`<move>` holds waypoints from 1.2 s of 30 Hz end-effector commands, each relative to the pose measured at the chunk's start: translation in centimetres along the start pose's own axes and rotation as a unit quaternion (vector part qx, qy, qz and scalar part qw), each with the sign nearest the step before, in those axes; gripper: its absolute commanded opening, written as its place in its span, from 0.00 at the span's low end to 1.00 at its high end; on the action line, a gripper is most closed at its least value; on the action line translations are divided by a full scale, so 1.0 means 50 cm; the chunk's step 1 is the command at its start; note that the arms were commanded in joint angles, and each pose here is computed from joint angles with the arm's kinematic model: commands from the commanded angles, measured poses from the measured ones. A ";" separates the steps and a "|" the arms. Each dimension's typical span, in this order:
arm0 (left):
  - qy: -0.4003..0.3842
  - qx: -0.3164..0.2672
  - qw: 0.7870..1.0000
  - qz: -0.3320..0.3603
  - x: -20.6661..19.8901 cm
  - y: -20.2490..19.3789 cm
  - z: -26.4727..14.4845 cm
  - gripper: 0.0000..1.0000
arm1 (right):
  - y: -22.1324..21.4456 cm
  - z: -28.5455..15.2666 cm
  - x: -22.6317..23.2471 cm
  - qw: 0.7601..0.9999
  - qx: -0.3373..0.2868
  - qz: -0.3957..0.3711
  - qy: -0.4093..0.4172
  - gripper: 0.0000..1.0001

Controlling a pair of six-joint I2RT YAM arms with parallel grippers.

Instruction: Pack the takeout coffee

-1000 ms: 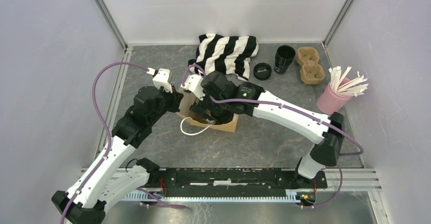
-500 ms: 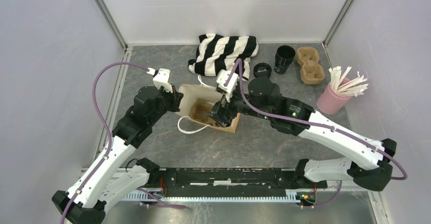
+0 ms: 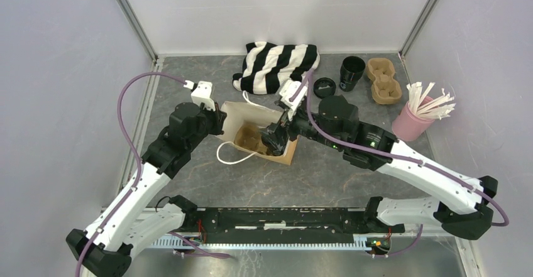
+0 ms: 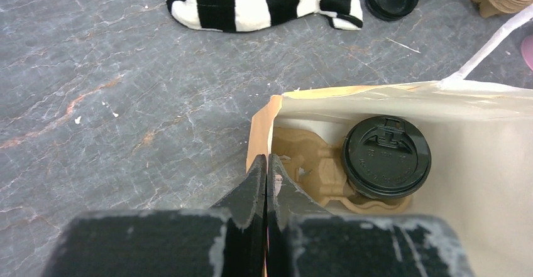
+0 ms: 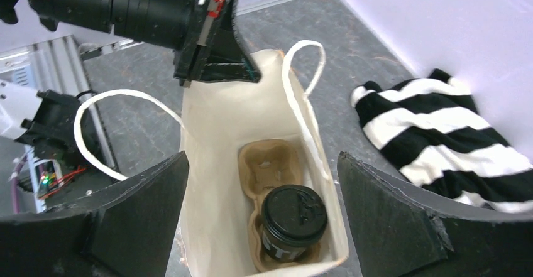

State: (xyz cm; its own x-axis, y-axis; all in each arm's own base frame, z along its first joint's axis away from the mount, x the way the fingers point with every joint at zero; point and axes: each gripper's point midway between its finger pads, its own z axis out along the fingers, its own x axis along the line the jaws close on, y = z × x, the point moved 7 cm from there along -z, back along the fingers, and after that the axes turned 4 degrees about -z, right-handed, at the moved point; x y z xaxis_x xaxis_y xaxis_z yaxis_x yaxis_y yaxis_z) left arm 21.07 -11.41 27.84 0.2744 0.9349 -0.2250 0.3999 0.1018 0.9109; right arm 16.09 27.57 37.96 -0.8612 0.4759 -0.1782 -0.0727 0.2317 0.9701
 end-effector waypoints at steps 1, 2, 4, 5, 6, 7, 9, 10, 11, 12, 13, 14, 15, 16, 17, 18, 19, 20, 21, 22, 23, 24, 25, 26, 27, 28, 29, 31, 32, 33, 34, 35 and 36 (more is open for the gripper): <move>0.019 -0.002 1.000 0.008 0.003 0.018 -0.003 0.02 | 0.073 -0.068 -0.048 0.993 -0.069 0.002 -0.092 0.94; 0.019 -0.001 1.000 0.008 0.003 0.019 -0.003 0.02 | 0.077 -0.079 -0.054 0.992 -0.075 0.003 -0.103 0.95; 0.017 -0.003 1.000 0.006 0.000 0.024 -0.004 0.07 | 0.080 -0.099 -0.071 0.987 -0.076 0.002 -0.141 0.95; 0.016 -0.003 1.000 0.006 -0.001 0.026 -0.003 0.08 | 0.081 -0.109 -0.082 0.984 -0.069 0.004 -0.164 0.95; 0.016 -0.003 1.000 0.006 -0.001 0.028 -0.002 0.08 | 0.080 -0.116 -0.087 0.982 -0.067 0.002 -0.176 0.96; 0.017 -0.002 1.000 0.005 -0.002 0.029 -0.001 0.09 | 0.076 -0.121 -0.094 0.979 -0.061 0.000 -0.192 0.98; 0.019 0.003 1.000 0.002 -0.004 0.032 0.003 0.13 | 0.061 -0.135 -0.122 0.964 -0.022 0.011 -0.265 0.98; 0.017 0.004 1.000 0.002 -0.006 0.035 0.004 0.17 | 0.053 -0.142 -0.135 0.955 -0.003 0.014 -0.295 0.98; 0.016 0.007 1.000 0.001 -0.008 0.037 0.006 0.22 | 0.043 -0.149 -0.151 0.945 0.016 0.017 -0.327 0.98; 0.016 0.008 1.000 0.002 -0.008 0.040 0.006 0.26 | 0.031 -0.156 -0.173 0.934 0.032 0.024 -0.354 0.98; 0.017 0.010 1.000 0.002 -0.009 0.041 0.007 0.30 | 0.020 -0.161 -0.190 0.927 0.044 0.030 -0.371 0.98; 0.017 0.010 1.000 0.002 -0.010 0.044 0.006 0.32 | 0.002 -0.167 -0.214 0.918 0.059 0.036 -0.392 0.98; 0.017 0.011 1.000 0.003 -0.010 0.046 0.005 0.33 | -0.014 -0.169 -0.233 0.913 0.073 0.038 -0.400 0.98; 0.015 0.009 1.000 0.002 -0.011 0.048 0.004 0.34 | -0.033 -0.173 -0.256 0.902 0.090 0.058 -0.418 0.98; 0.014 0.008 1.000 0.002 -0.012 0.051 0.003 0.36 | -0.051 -0.176 -0.278 0.893 0.112 0.068 -0.431 0.98; 0.014 0.007 1.000 0.002 -0.012 0.052 0.001 0.38 | -0.067 -0.177 -0.295 0.888 0.131 0.074 -0.434 0.98; 0.013 0.004 1.000 0.003 -0.013 0.055 -0.001 0.40 | -0.083 -0.177 -0.318 0.882 0.149 0.086 -0.439 0.98; 0.013 0.003 1.000 0.002 -0.013 0.058 -0.002 0.41 | -0.098 -0.181 -0.341 0.873 0.168 0.101 -0.447 0.98; 0.011 -0.001 1.000 0.003 -0.014 0.062 -0.004 0.44 | -0.111 -0.186 -0.362 0.864 0.183 0.114 -0.454 0.98; 0.010 -0.003 1.000 0.005 -0.015 0.067 -0.006 0.46 | -0.125 -0.196 -0.389 0.854 0.200 0.135 -0.462 0.98; 0.010 -0.005 1.000 0.006 -0.016 0.072 -0.009 0.49 | -0.136 -0.204 -0.409 0.845 0.213 0.153 -0.467 0.96; 0.009 -0.009 1.000 0.008 -0.017 0.079 -0.013 0.55 | -0.147 -0.219 -0.432 0.833 0.225 0.171 -0.475 0.96; 0.008 -0.012 1.000 0.011 -0.018 0.086 -0.017 0.58 | -0.157 -0.230 -0.450 0.823 0.238 0.186 -0.481 0.95; 0.007 -0.013 1.000 0.013 -0.018 0.090 -0.021 0.62 | -0.160 -0.250 -0.470 0.809 0.240 0.201 -0.497 0.95; 0.007 -0.018 1.000 0.016 -0.018 0.096 -0.026 0.66 | -0.166 -0.267 -0.486 0.799 0.242 0.215 -0.506 0.92; 0.007 -0.023 1.000 0.017 -0.019 0.102 -0.031 0.69 | -0.170 -0.281 -0.500 0.792 0.240 0.226 -0.514 0.90; 0.005 -0.029 0.999 0.017 -0.020 0.109 -0.037 0.73 | -0.177 -0.300 -0.517 0.780 0.239 0.240 -0.526 0.87; 0.001 -0.041 0.999 0.017 -0.022 0.125 -0.051 0.80 | -0.191 -0.329 -0.541 0.762 0.242 0.254 -0.544 0.84; -0.002 -0.049 0.999 0.017 -0.025 0.136 -0.060 0.83 | -0.197 -0.336 -0.546 0.757 0.248 0.256 -0.548 0.82; -0.009 -0.054 0.998 0.021 -0.028 0.145 -0.068 0.85 | -0.206 -0.363 -0.561 0.741 0.255 0.256 -0.566 0.80; -0.015 -0.059 0.998 0.025 -0.030 0.155 -0.078 0.87 | -0.212 -0.379 -0.569 0.727 0.266 0.253 -0.580 0.78; -0.021 -0.063 0.997 0.036 -0.032 0.163 -0.088 0.88 | -0.215 -0.396 -0.574 0.713 0.277 0.245 -0.595 0.76; -0.021 -0.067 0.997 0.044 -0.032 0.171 -0.097 0.89 | -0.219 -0.414 -0.579 0.702 0.286 0.237 -0.608 0.75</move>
State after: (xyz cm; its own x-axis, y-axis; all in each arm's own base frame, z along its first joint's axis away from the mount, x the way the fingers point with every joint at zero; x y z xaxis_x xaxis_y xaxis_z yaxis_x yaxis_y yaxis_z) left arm 21.01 -11.16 33.86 0.2742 0.9364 -0.2192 0.3623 0.1106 0.9255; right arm 32.08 -4.06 34.93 0.2939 0.9428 -0.1574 0.5849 -0.0472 0.8098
